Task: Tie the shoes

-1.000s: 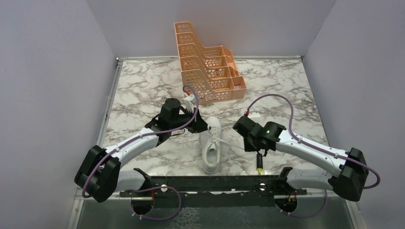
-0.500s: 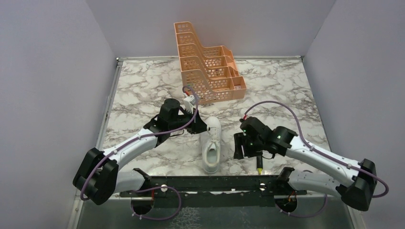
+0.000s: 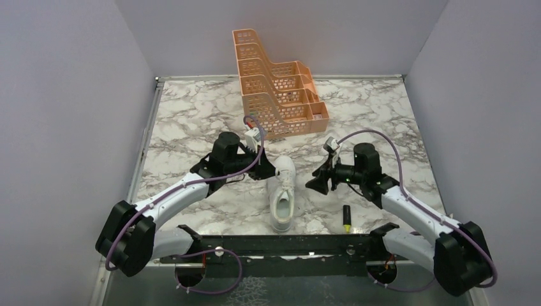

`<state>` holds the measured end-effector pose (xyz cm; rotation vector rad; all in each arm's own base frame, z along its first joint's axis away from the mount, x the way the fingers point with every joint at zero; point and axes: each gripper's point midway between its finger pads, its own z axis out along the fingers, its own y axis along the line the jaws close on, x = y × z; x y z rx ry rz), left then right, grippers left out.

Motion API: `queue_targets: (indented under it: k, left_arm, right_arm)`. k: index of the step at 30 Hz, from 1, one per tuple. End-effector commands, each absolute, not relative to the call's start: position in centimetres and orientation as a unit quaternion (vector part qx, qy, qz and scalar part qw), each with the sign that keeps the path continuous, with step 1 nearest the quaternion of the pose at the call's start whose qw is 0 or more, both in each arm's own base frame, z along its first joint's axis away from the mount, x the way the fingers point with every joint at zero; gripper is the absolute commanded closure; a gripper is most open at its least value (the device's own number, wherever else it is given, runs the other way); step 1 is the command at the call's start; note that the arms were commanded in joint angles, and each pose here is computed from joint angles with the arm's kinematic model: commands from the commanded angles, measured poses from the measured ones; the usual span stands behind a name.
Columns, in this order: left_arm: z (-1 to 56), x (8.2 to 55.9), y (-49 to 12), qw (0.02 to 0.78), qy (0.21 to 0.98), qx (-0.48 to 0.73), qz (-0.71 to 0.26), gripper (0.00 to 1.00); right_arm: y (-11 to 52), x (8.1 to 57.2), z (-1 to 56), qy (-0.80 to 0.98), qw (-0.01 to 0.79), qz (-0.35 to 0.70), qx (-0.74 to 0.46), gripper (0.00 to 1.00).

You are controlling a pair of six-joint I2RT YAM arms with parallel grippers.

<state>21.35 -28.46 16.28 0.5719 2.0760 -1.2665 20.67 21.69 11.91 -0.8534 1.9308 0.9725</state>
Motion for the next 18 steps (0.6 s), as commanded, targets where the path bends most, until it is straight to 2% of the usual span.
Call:
queue_targets:
  k: [1, 6, 11, 18]
  left_arm:
    - [17.4, 21.0, -28.7, 0.324, 0.775, 0.228, -0.493, 1.00]
    - [17.5, 20.9, -28.5, 0.329, 0.775, 0.224, -0.491, 1.00]
    - [17.3, 21.0, -28.6, 0.327, 0.776, 0.224, -0.491, 1.00]
    - [17.5, 21.5, -28.8, 0.330, 0.776, 0.222, -0.490, 1.00]
  right_arm:
    - [23.2, 21.2, 13.9, 0.621, 0.467, 0.433, -0.457, 0.40]
    - [23.9, 21.7, 13.6, 0.586, 0.468, 0.438, -0.497, 0.43]
    - [25.0, 21.2, 12.9, 0.567, 0.421, 0.476, -0.524, 0.52]
    - [26.4, 21.2, 12.0, 0.565, 0.392, 0.474, -0.550, 0.57]
